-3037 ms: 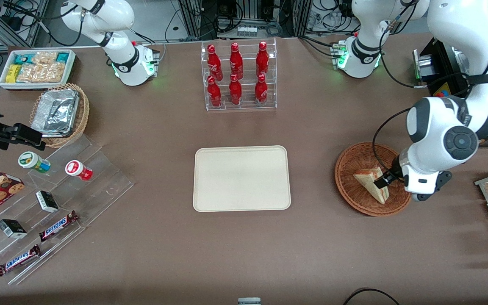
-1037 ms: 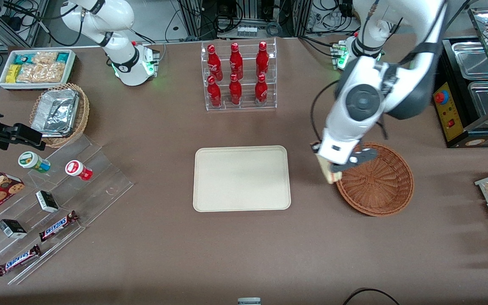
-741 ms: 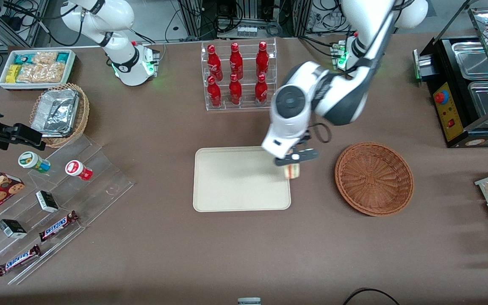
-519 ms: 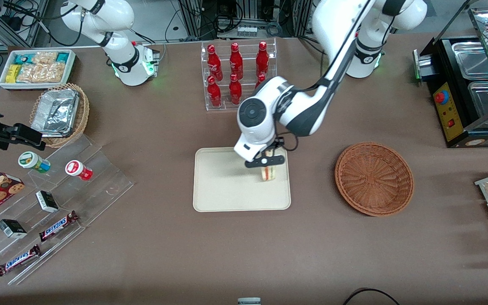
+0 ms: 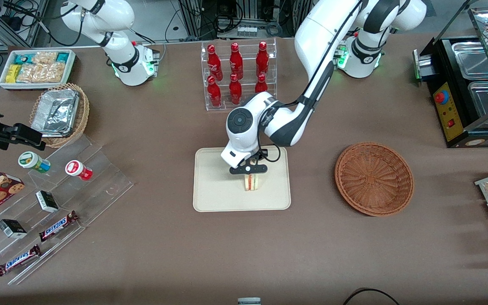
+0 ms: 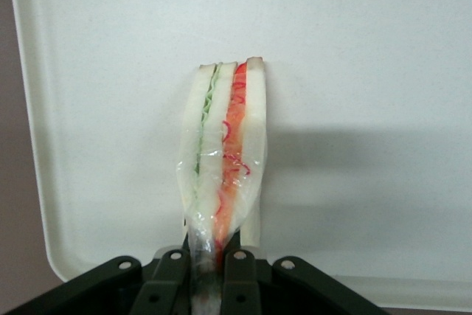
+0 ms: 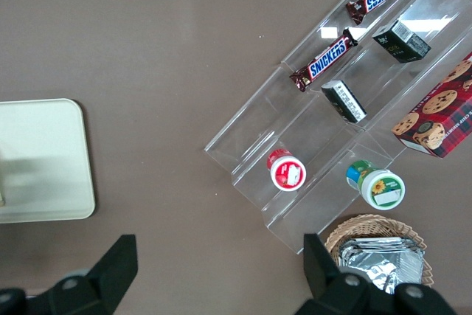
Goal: Place sandwich from basket to tray
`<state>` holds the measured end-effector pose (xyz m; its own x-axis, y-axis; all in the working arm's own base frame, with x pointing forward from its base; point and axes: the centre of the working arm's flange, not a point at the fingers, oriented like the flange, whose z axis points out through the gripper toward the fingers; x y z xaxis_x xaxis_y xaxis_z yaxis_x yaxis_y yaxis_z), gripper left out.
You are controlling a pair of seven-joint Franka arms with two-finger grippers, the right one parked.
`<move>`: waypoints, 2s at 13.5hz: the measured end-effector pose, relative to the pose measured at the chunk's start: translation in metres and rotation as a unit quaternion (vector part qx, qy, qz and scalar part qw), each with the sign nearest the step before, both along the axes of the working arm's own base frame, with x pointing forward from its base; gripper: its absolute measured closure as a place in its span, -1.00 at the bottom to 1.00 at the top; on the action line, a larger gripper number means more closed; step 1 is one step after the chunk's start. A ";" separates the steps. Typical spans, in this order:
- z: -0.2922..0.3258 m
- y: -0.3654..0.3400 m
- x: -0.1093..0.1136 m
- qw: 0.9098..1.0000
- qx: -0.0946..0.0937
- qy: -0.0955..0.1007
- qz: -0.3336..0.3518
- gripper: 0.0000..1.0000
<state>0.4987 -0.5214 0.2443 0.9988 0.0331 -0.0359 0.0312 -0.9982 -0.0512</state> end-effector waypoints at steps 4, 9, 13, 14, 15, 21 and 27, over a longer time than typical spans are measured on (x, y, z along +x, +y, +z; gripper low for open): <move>-0.002 -0.003 -0.001 1.000 0.000 -0.001 0.002 0.70; 0.006 -0.003 0.002 1.000 0.002 -0.006 0.002 -0.25; 0.080 0.016 0.009 0.999 0.024 0.010 0.023 -0.98; 0.107 0.028 0.012 0.999 0.029 0.014 0.036 -0.98; 0.134 0.044 0.017 0.998 0.032 0.017 0.050 -0.98; 0.273 0.188 0.053 0.988 0.037 0.032 0.145 -0.97; 0.356 0.352 0.061 0.992 0.019 0.057 0.109 -0.98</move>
